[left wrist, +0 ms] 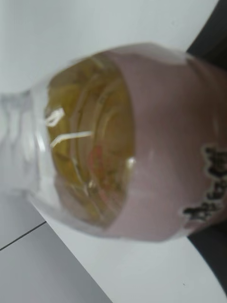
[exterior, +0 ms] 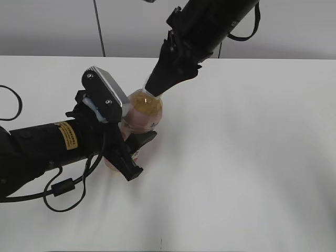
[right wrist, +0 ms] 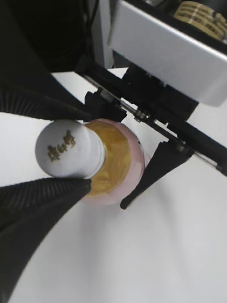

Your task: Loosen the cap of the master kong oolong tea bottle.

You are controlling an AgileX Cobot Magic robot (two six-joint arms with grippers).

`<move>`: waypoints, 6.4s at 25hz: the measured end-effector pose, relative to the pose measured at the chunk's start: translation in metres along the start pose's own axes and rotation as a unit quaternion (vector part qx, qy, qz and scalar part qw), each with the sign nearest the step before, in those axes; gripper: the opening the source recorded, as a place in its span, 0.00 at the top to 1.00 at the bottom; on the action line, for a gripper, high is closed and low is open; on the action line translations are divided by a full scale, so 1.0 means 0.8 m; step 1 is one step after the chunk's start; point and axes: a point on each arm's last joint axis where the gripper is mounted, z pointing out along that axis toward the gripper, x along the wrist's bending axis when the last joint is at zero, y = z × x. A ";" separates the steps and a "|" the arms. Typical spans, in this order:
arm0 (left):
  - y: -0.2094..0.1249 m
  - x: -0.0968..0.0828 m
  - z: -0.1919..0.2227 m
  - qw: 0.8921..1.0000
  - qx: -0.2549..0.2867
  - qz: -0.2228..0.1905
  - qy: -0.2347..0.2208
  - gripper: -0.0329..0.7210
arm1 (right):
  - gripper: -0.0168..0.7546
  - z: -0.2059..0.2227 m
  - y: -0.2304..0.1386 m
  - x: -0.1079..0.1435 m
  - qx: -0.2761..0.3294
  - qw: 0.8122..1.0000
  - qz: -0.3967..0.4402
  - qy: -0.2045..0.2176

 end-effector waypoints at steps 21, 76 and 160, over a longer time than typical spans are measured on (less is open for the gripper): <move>0.001 0.005 0.000 1.000 -0.007 -0.003 0.014 0.44 | 0.62 0.000 0.005 -0.002 -0.010 0.792 -0.610 -0.021; -0.001 0.002 0.001 1.000 -0.007 0.017 0.006 0.44 | 0.62 0.000 0.011 0.010 0.040 0.463 -0.885 0.008; -0.029 0.001 0.025 0.977 -0.106 -0.179 0.046 0.44 | 0.24 -0.073 -0.083 -0.069 0.007 0.944 0.263 -0.200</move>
